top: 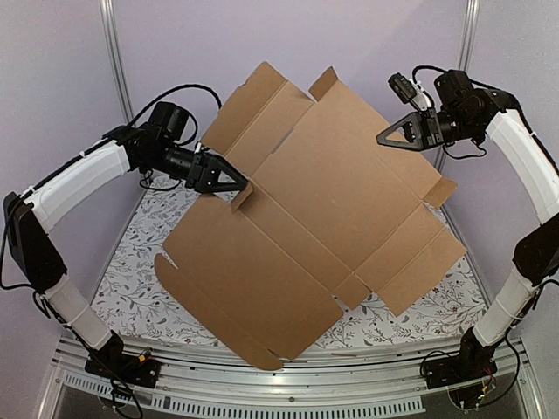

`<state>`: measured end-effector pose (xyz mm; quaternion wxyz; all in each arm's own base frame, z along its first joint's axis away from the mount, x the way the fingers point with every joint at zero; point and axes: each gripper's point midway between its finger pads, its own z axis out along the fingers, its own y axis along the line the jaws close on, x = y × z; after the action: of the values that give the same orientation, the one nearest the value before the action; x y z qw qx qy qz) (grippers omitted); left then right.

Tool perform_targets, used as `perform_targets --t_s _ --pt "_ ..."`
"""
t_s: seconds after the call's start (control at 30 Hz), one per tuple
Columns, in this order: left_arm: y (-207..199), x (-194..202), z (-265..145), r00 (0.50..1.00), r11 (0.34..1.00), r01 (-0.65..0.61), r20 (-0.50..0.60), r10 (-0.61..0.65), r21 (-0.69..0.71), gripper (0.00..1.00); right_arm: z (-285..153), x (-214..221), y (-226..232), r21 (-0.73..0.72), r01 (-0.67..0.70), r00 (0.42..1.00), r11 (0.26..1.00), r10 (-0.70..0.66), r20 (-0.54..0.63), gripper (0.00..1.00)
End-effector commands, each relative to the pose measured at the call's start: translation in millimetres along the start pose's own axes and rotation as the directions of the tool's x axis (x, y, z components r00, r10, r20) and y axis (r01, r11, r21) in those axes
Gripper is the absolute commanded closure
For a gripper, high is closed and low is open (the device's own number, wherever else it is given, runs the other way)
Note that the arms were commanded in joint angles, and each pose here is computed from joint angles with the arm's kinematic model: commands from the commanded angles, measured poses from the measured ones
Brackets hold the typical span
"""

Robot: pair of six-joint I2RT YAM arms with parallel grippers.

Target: Fold the paper box

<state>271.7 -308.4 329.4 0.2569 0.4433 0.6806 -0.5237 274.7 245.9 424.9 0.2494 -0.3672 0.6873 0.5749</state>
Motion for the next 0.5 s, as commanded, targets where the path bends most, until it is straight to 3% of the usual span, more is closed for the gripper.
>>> perform_targets --t_s 0.0,0.17,0.27,0.47 --pt "6.2 1.9 11.5 1.000 1.000 0.011 -0.019 -0.011 -0.001 0.49 -1.3 -5.4 7.5 -0.041 0.029 0.999 0.999 -0.028 0.021 1.00" --pt "7.7 7.2 14.4 0.999 0.999 0.034 -0.027 -0.034 0.013 0.57 -2.4 -7.8 12.3 -0.054 0.039 0.999 0.998 -0.037 0.029 1.00" --pt "12.2 12.6 17.0 0.999 0.999 0.037 -0.029 -0.037 0.005 0.43 -4.2 -11.6 20.8 -0.099 0.050 0.998 0.994 -0.046 0.043 1.00" --pt "15.4 23.2 21.0 0.999 0.999 0.038 -0.034 -0.037 0.028 0.31 -7.9 -15.2 37.1 -0.170 0.059 0.997 0.984 -0.050 0.059 1.00"
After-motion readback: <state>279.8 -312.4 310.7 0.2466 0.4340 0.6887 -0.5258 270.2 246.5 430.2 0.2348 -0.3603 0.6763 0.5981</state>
